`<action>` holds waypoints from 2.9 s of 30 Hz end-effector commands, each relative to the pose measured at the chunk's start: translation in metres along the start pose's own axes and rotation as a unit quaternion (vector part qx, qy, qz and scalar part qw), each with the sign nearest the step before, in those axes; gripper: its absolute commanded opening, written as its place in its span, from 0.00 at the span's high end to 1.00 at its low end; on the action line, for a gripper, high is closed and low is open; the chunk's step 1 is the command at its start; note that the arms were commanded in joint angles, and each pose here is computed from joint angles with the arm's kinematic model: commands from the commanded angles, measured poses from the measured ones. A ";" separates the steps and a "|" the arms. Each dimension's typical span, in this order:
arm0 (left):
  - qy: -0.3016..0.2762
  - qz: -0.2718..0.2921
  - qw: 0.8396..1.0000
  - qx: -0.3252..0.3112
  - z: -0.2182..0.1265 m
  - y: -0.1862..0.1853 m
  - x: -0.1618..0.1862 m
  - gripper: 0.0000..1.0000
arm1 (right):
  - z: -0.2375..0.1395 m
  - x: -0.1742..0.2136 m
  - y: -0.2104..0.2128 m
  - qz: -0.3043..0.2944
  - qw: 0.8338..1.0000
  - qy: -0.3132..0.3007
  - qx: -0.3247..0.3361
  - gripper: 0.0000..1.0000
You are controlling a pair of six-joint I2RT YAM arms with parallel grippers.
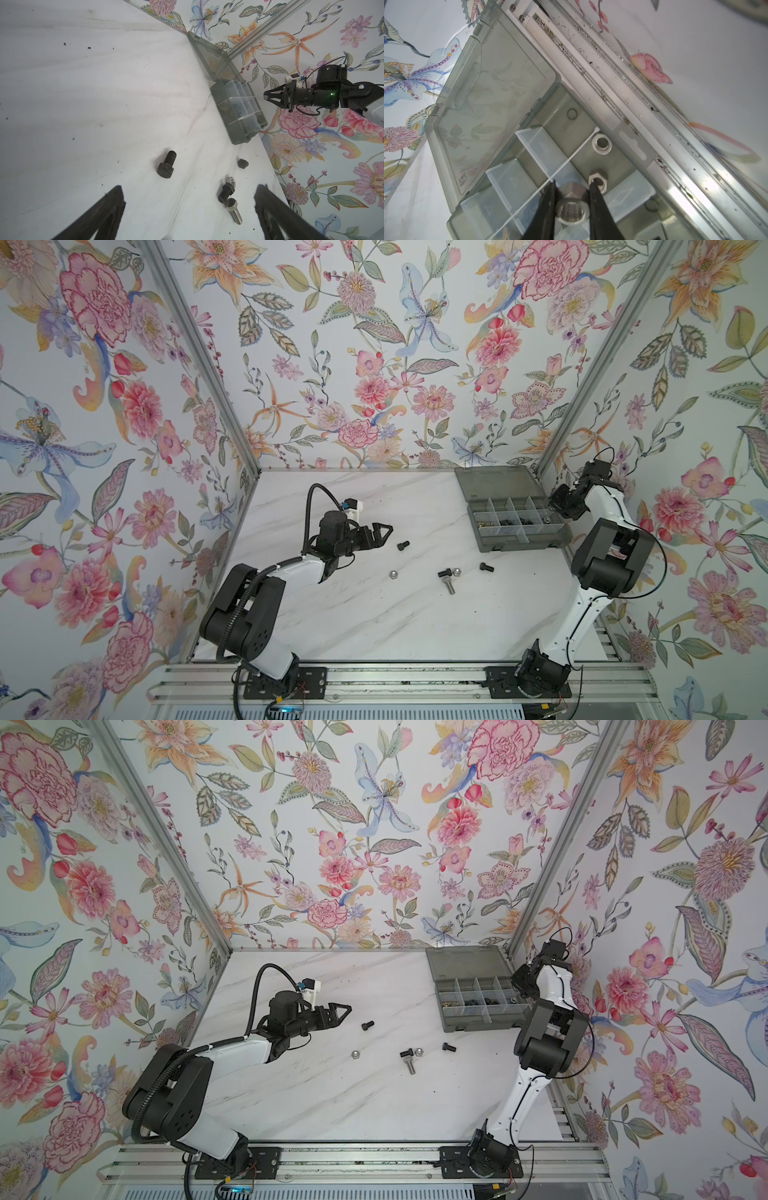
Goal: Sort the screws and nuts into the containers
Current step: 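Lift the silver hex nut and carry it over the organizer box, then lower the silver hex nut into a compartment and open the right gripper, then move the open right gripper back over a silver hex nut on the table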
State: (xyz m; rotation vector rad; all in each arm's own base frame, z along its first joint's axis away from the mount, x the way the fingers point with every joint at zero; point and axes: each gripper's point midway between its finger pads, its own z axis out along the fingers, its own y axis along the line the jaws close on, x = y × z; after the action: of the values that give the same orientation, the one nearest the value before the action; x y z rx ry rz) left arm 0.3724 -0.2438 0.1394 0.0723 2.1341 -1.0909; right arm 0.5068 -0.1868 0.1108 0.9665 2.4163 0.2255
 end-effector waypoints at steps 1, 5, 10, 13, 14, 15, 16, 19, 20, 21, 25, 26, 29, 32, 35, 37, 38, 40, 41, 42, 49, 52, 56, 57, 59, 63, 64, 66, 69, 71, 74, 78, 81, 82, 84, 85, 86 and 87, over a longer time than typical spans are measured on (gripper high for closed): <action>0.007 0.010 1.000 0.016 0.001 -0.008 0.004 0.01 | 0.007 -0.006 0.001 0.003 1.000 -0.006 0.011 0.98; 0.009 0.011 1.000 0.016 0.004 -0.007 0.004 0.01 | 0.021 -0.001 -0.004 0.003 1.000 0.005 0.020 0.95; 0.011 0.010 1.000 0.015 0.006 -0.006 0.004 0.01 | 0.033 0.004 -0.007 0.002 1.000 0.016 0.023 0.92; 0.010 0.010 1.000 0.015 0.006 -0.007 0.003 0.01 | 0.037 0.006 -0.008 0.002 1.000 0.020 0.024 0.88; 0.011 0.010 1.000 0.014 0.006 -0.006 0.003 0.00 | 0.037 0.007 -0.009 0.002 0.999 0.021 0.025 0.84; 0.011 0.010 1.000 0.014 0.006 -0.006 0.002 0.01 | 0.037 0.006 -0.008 0.002 1.000 0.020 0.023 0.80; 0.011 0.010 1.000 0.014 0.006 -0.006 0.002 0.00 | 0.036 0.006 -0.007 0.000 1.000 0.021 0.020 0.78; 0.011 0.011 1.000 0.013 0.006 -0.007 0.002 0.01 | 0.032 0.004 -0.004 -0.001 1.000 0.018 0.014 0.70; 0.011 0.010 1.000 0.013 0.006 -0.006 0.003 0.01 | 0.031 0.004 -0.004 -0.002 1.000 0.018 0.013 0.70; 0.010 0.011 1.000 0.013 0.006 -0.007 0.002 0.01 | 0.029 0.004 -0.003 -0.002 1.000 0.017 0.012 0.69; 0.009 0.011 1.000 0.011 0.005 -0.006 0.002 0.01 | 0.023 0.002 -0.001 -0.002 1.000 0.014 0.005 0.67; 0.009 0.011 1.000 0.012 0.004 -0.007 0.002 0.01 | 0.021 0.002 -0.001 -0.003 1.000 0.014 0.003 0.67; 0.008 0.012 1.000 0.012 0.004 -0.008 0.001 0.01 | 0.015 0.001 0.003 -0.006 1.000 0.013 -0.004 0.66; 0.008 0.012 1.000 0.012 0.004 -0.008 0.000 0.01 | 0.002 0.002 0.008 -0.010 1.000 0.012 -0.014 0.66; 0.008 0.013 1.000 0.010 0.004 -0.007 0.000 0.01 | -0.016 0.006 0.016 -0.017 1.000 0.011 -0.024 0.65; 0.008 0.013 1.000 0.009 0.004 -0.008 0.000 0.01 | -0.031 0.012 0.018 -0.019 1.000 0.009 -0.019 0.63; 0.006 0.014 1.000 0.009 0.003 -0.008 -0.001 0.01 | -0.038 0.016 0.021 -0.021 1.000 0.012 -0.019 0.62; 0.006 0.014 1.000 0.008 0.002 -0.008 -0.001 0.01 | -0.052 0.028 0.028 -0.033 0.999 0.020 -0.026 0.61; 0.007 0.015 1.000 0.007 0.002 -0.008 -0.001 0.01 | -0.058 0.035 0.033 -0.041 0.998 0.024 -0.029 0.60; 0.007 0.014 1.000 0.006 0.002 -0.007 -0.001 0.01 | -0.064 0.043 0.037 -0.051 0.998 0.030 -0.031 0.60; 0.009 0.014 1.000 0.004 0.003 -0.006 0.001 0.01 | -0.098 0.120 0.069 -0.116 0.990 0.068 -0.036 0.57; 0.008 0.013 1.000 -0.002 0.003 -0.004 0.000 0.01 | -0.103 0.159 0.081 -0.135 0.986 0.092 -0.042 0.56; 0.008 0.016 1.000 -0.010 0.001 -0.002 0.001 0.01 | -0.105 0.212 0.094 -0.165 0.977 0.130 -0.048 0.56; 0.007 0.016 1.000 -0.011 0.001 -0.002 0.000 0.01 | -0.106 0.225 0.095 -0.173 0.974 0.138 -0.045 0.55; 0.008 0.015 1.000 -0.013 0.000 0.000 0.002 0.01 | -0.104 0.249 0.096 -0.189 0.969 0.153 -0.034 0.55; 0.008 0.015 1.000 -0.011 0.000 0.000 0.002 0.01 | -0.097 0.286 0.094 -0.215 0.962 0.170 -0.004 0.52; 0.009 0.015 1.000 -0.011 0.000 0.000 0.003 0.01 | -0.095 0.295 0.095 -0.218 0.960 0.174 0.000 0.52; 0.009 0.014 1.000 -0.011 0.001 0.000 0.003 0.01 | -0.091 0.311 0.098 -0.224 0.957 0.182 0.000 0.52; 0.008 0.013 1.000 -0.010 0.000 0.000 0.004 0.01 | -0.085 0.326 0.100 -0.227 0.957 0.183 0.007 0.52; 0.009 0.013 1.000 -0.010 0.000 0.000 0.004 0.01 | -0.079 0.332 0.100 -0.226 0.956 0.185 0.014 0.52; 0.010 0.013 1.000 -0.013 0.000 0.002 0.006 0.01 | -0.072 0.341 0.101 -0.231 0.954 0.191 0.023 0.52; 0.010 0.010 1.000 -0.018 -0.001 0.005 0.008 0.01 | -0.061 0.354 0.102 -0.239 0.949 0.203 0.033 0.52; 0.011 0.011 1.000 -0.016 -0.001 0.004 0.009 0.01 | -0.054 0.360 0.101 -0.245 0.947 0.206 0.043 0.52; 0.011 0.012 1.000 -0.015 -0.001 0.004 0.008 0.00 | -0.052 0.362 0.100 -0.246 0.946 0.208 0.045 0.52; 0.011 0.012 1.000 -0.014 -0.001 0.003 0.008 0.01 | -0.050 0.364 0.100 -0.247 0.945 0.209 0.046 0.52; 0.011 0.012 1.000 -0.013 0.000 0.003 0.008 0.00 | -0.049 0.366 0.101 -0.247 0.945 0.210 0.047 0.52; 0.011 0.012 1.000 -0.013 -0.001 0.003 0.008 0.01 | -0.048 0.367 0.101 -0.248 0.944 0.211 0.047 0.52; 0.011 0.013 1.000 -0.012 -0.001 0.002 0.007 0.01 | -0.047 0.369 0.101 -0.250 0.943 0.212 0.048 0.52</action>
State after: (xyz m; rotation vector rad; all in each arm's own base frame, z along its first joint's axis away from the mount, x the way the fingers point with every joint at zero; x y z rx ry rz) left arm 0.3697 -0.2413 0.1243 0.0671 2.1888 -1.0622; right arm 0.3195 0.1405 0.0404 0.3129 2.9936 0.1753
